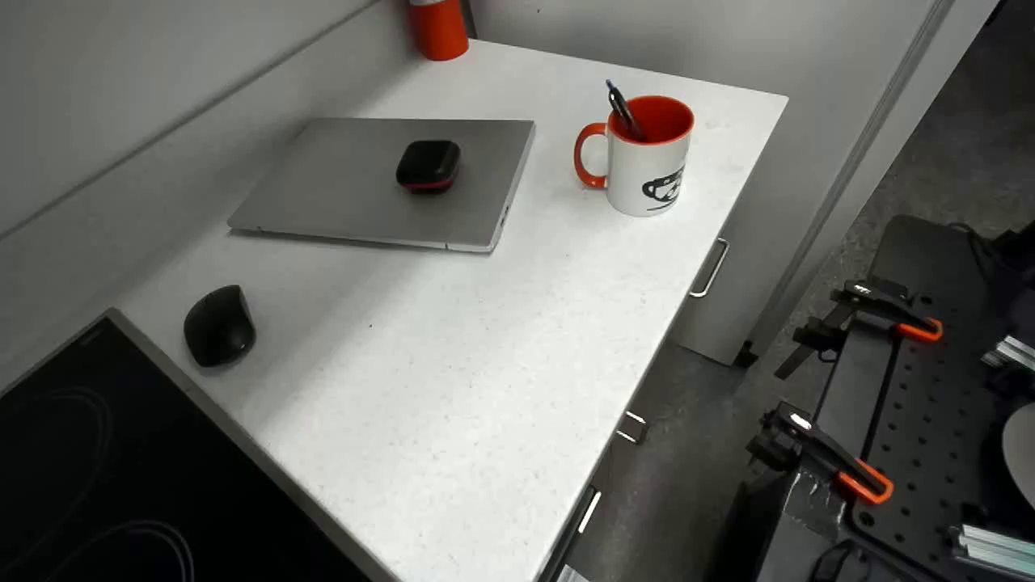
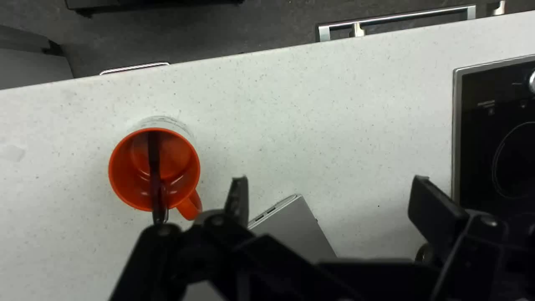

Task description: Take the pen from the white cup and place it on the table

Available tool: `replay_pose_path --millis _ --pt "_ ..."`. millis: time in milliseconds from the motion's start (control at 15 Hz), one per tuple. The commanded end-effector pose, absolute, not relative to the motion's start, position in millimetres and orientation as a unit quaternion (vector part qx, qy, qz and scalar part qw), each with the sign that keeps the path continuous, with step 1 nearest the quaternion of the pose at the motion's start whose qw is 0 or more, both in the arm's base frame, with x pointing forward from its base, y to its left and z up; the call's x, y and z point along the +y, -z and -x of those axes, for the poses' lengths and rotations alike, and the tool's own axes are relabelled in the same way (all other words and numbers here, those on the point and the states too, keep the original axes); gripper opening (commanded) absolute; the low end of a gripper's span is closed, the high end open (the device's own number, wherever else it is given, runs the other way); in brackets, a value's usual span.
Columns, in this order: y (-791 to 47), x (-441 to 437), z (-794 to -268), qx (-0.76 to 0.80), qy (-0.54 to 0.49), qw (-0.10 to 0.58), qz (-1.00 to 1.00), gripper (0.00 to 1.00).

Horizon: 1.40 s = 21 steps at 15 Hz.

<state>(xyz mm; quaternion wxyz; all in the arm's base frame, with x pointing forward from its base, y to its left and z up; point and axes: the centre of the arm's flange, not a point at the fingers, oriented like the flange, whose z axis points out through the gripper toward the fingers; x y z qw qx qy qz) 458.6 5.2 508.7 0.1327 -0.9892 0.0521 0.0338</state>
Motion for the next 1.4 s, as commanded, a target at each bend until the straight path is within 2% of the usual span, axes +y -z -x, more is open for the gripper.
replay_pose_path --millis 0,200,667,933,1333 --pt "-508.7 5.3 -458.7 0.052 -0.034 0.133 0.989 1.00" --pt "-508.7 5.3 -458.7 0.052 -0.034 0.133 0.989 1.00" --pt "-455.5 -26.7 -451.7 0.078 0.026 0.051 0.995 1.00" --pt "-428.4 -45.5 -452.8 0.121 0.084 0.047 0.988 1.00" --pt "-429.6 -43.8 -454.8 0.107 0.068 0.056 0.990 1.00"
